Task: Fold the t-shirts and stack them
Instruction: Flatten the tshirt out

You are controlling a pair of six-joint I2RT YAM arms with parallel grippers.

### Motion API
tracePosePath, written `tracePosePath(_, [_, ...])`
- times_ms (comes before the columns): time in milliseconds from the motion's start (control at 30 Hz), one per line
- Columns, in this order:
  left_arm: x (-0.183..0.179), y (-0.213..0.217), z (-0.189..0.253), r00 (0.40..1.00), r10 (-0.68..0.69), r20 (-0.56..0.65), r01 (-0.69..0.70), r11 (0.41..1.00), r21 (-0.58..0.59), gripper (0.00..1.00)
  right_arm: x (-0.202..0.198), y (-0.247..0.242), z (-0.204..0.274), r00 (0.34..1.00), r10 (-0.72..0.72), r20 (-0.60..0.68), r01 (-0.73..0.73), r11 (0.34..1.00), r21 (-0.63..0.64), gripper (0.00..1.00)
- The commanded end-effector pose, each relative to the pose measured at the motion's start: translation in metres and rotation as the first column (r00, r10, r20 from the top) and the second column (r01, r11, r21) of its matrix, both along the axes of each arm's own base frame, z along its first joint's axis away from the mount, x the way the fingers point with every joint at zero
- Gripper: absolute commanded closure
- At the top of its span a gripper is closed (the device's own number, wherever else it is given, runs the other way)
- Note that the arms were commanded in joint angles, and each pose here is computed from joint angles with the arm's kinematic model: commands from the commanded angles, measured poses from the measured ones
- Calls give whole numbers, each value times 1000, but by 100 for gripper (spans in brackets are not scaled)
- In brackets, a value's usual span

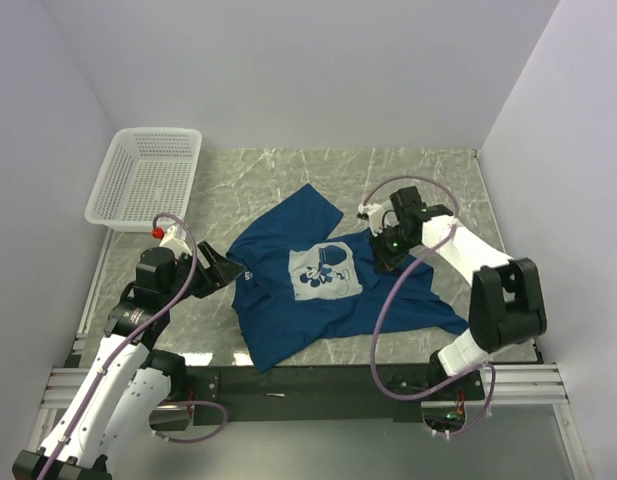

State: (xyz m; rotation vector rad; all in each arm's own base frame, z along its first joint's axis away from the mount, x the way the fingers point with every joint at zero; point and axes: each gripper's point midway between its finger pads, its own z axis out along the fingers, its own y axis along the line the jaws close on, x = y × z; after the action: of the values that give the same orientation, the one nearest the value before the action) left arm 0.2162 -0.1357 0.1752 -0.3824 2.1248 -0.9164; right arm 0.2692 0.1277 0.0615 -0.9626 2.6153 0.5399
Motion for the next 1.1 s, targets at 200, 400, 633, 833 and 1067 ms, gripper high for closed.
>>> tracePosePath(200, [2, -3, 15, 999, -14, 50, 15, 1000, -18, 27, -20, 7, 68, 962, 229, 151, -239, 970, 51, 64])
tracePosePath(400, [0, -5, 13, 999, -23, 43, 25, 999, -28, 27, -16, -37, 20, 909, 351, 225, -305, 928, -213, 53])
tracePosePath(633, [0, -6, 12, 999, -24, 42, 26, 999, -40, 27, 2, -46, 8, 843, 451, 293, -359, 878, -318, 51])
tracePosePath(833, [-3, -5, 9, 999, -23, 37, 25, 999, -41, 27, 18, -26, -10, 841, 456, 290, -366, 875, -316, 50])
tracePosePath(1067, [-3, -6, 8, 999, -28, 33, 29, 999, -41, 27, 25, 0, -10, 827, 461, 322, -375, 879, -295, 50])
